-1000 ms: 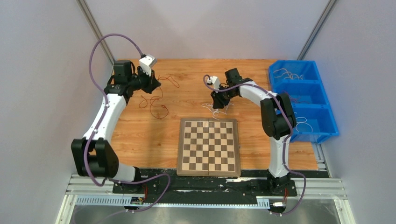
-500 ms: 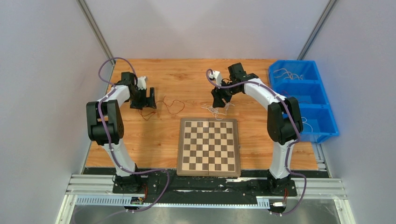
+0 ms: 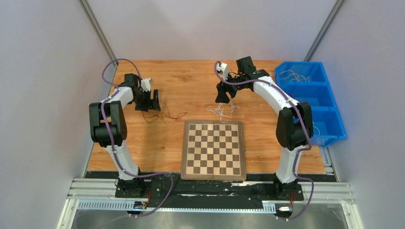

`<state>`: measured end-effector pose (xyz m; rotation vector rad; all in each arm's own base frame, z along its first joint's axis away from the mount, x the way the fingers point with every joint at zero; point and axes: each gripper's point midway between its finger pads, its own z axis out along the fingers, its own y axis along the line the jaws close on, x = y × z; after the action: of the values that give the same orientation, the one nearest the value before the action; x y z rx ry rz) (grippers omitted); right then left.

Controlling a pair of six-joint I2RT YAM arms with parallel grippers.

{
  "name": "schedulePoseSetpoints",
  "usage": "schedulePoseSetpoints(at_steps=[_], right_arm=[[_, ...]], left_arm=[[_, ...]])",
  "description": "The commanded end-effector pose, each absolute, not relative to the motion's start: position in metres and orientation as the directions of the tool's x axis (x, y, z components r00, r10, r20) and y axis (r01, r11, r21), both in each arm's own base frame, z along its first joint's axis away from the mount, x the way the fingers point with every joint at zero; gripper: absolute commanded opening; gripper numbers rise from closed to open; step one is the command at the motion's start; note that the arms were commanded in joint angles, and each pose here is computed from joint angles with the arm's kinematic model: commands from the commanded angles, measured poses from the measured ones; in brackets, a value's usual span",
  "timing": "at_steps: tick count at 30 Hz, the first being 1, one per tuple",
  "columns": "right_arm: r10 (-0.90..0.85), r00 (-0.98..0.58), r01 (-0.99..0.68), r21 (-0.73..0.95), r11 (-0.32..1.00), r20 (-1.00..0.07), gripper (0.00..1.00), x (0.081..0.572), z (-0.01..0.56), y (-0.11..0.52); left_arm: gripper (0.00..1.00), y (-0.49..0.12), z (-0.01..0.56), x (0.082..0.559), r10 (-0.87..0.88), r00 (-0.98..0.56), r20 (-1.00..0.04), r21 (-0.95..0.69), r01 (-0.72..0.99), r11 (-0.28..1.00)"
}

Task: Untangle the cables

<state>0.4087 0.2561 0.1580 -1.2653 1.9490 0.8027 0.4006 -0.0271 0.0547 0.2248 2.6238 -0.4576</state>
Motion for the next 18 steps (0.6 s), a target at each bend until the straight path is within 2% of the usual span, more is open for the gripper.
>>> schedulePoseSetpoints(at_steps=[1, 8, 11, 18], right_arm=[[-0.475, -0.256, -0.942, 0.106, 0.319, -0.842, 0.65, 0.407, 0.191, 0.26], [-0.478, -0.263, -0.939, 0.108, 0.327, -0.838, 0.66, 0.408, 0.189, 0.259], [-0.477, -0.261, -0.939, 0.105, 0.328, -0.839, 0.67, 0.407, 0.191, 0.258], [-0.431, -0.219, -0.956, 0.103, 0.275, -0.875, 0.76, 0.399, 0.211, 0.263]], left_arm=[[0.89, -0.025, 0.106, 0.405, 0.243, -0.775, -0.584, -0.184, 0.417, 0.89], [0.89, 0.009, 0.082, 0.427, 0.341, -0.78, -0.525, -0.032, 0.418, 0.908], [0.86, 0.013, 0.065, 0.426, 0.365, -0.805, -0.468, -0.037, 0.43, 0.902], [0.57, 0.018, 0.035, 0.411, 0.414, -0.821, -0.392, -0.044, 0.466, 0.883]])
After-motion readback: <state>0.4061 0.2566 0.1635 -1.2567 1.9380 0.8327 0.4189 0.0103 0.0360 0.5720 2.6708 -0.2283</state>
